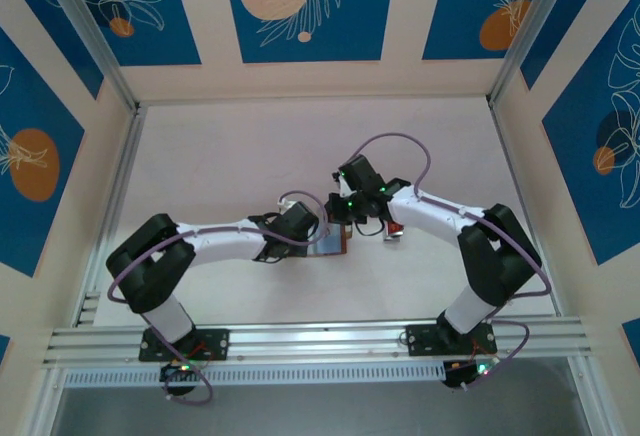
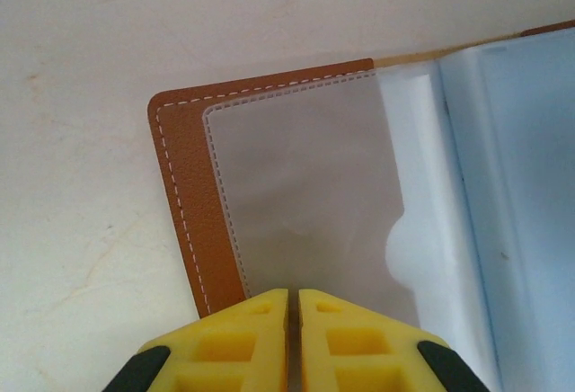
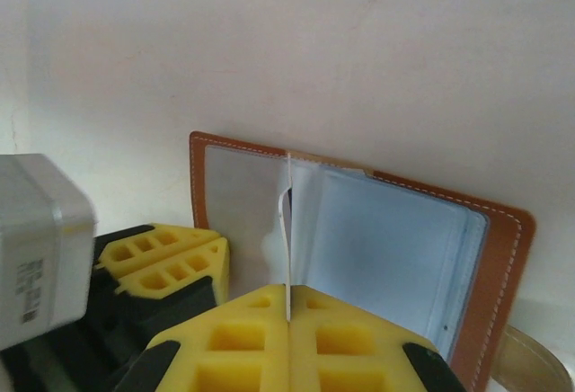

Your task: Put the credit cards into the card holder

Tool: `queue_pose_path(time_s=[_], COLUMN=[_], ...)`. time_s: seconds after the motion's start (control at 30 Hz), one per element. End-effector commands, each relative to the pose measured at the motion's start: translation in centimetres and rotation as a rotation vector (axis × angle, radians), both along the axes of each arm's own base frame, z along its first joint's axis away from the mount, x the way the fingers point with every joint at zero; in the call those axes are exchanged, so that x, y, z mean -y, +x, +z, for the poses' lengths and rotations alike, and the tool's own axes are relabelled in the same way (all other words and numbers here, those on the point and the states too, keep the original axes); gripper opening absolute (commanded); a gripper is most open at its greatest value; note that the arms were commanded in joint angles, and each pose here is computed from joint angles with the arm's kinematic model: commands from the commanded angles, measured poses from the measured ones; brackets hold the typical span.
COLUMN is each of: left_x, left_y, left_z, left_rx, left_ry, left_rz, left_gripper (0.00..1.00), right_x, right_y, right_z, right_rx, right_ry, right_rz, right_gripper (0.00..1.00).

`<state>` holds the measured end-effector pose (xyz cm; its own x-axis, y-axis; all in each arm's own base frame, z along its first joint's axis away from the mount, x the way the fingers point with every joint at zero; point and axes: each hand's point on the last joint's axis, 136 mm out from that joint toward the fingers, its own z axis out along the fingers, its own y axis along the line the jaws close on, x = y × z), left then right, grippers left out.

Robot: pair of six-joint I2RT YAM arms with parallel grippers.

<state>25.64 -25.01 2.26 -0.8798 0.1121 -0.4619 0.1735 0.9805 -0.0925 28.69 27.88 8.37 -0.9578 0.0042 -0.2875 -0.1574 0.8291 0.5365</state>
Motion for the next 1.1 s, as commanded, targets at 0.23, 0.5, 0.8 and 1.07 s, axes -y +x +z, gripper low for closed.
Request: queue_pose_path(time_s=[0.23, 0.5, 0.8, 1.07], left_x=[-1.8, -1.8, -1.9, -1.9], left_y=[-2.5, -2.5, -2.5, -2.4], left_z=[-1.7, -1.7, -1.9, -1.8], left_rx=[-0.091, -0.093, -0.095, -0.093], left_ry=[0.068, 0.072, 0.078, 0.083], left_rz=[-0.015, -0.017, -0.017, -0.014], left_gripper=[0.10, 0.10, 0.10, 0.10], right_x=[-1.8, -1.9, -1.4, -1.2], right_y=[0.4, 0.2, -0.9, -2.6], right_z=[-2.7, -4.5, -6.4, -7.2], right_rx=[0.020, 0.044, 0.035, 0.004], right_ry=[0.118, 0.142, 0.128, 0.104], right_rz=[-0.031, -0.073, -0.105, -0.100], right_gripper=[0.00, 0.00, 0.00, 0.00])
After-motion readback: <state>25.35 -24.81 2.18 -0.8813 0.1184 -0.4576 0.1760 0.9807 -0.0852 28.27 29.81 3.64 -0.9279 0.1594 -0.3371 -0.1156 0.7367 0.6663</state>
